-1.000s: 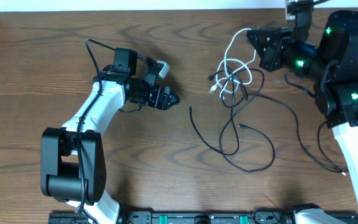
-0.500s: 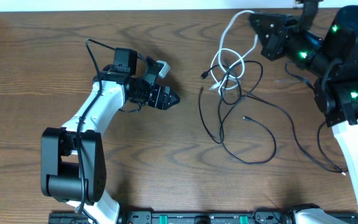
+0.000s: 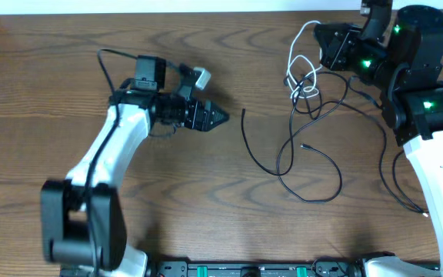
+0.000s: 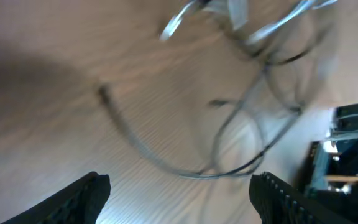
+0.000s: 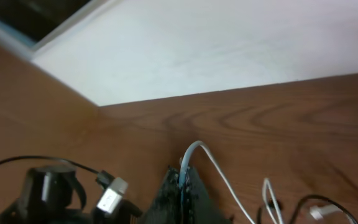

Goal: Untangle cables

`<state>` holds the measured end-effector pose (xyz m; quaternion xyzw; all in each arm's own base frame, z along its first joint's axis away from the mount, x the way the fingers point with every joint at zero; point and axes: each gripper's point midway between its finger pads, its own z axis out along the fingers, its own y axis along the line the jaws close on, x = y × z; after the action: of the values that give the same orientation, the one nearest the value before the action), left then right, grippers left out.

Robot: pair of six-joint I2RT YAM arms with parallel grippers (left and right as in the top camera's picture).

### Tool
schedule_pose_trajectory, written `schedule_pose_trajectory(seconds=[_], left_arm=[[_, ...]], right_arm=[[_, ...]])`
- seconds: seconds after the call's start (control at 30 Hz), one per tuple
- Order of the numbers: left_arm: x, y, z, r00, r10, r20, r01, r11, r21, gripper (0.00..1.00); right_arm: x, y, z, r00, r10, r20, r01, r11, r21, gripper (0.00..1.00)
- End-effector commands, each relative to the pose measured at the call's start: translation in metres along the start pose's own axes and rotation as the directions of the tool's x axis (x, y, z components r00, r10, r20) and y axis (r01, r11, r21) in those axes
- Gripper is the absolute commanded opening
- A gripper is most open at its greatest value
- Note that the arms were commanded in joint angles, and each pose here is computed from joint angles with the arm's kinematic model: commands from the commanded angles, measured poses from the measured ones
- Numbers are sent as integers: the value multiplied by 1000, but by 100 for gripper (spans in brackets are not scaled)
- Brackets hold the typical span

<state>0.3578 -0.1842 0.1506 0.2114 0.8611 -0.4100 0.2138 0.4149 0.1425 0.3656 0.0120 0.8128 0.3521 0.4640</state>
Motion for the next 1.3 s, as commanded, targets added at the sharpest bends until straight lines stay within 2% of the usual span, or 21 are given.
schedule_pose_trajectory(seconds=[0.0,0.27,0.3,0.43,0.57,0.67,0.83,1.07,1.1,1.13,1.17,1.2,1.27], left_arm=[[-21,-55,-5,996,61,65,-67,993,94,77],[-25,-111,33,975,211,72,-220,963,153,78],[-25,-113,39,974,216,72,-224,966,128,78],[-38,-98,60,978,172,114,-159,980,-118,77],[-51,-111,69,961,209,181,-175,966,-188,78],[-61,-111,75,955,175,238,-120,967,-225,78],[-63,-90,99,960,25,280,40,974,-224,78],[-68,-68,134,943,-56,327,121,976,-180,78],[-69,-66,137,942,-55,330,120,976,-180,74],[-69,-63,138,942,-55,331,121,976,-182,61],[-68,-60,139,942,-58,332,126,974,-188,32],[-67,-56,139,942,-62,329,132,972,-194,20],[-64,-44,138,945,-81,318,155,964,-216,19]], right_arm=[[3,23,-5,999,38,-39,-42,993,-112,1],[8,24,-6,995,68,-66,-76,990,-122,1],[9,26,-6,994,79,-73,-88,988,-130,1],[11,36,-8,992,77,-98,-94,979,-181,1],[14,40,-9,991,73,-117,-96,973,-208,1],[15,41,-9,990,73,-119,-97,973,-211,1],[15,43,-10,990,71,-124,-97,971,-220,1],[17,45,-10,989,69,-133,-98,968,-232,1],[17,45,-11,989,68,-133,-98,967,-233,1],[17,46,-11,989,68,-135,-98,966,-238,1],[17,47,-11,988,64,-138,-97,964,-247,1],[17,51,-12,989,57,-138,-92,960,-264,1],[14,60,-15,991,30,-132,-71,946,-317,1]])
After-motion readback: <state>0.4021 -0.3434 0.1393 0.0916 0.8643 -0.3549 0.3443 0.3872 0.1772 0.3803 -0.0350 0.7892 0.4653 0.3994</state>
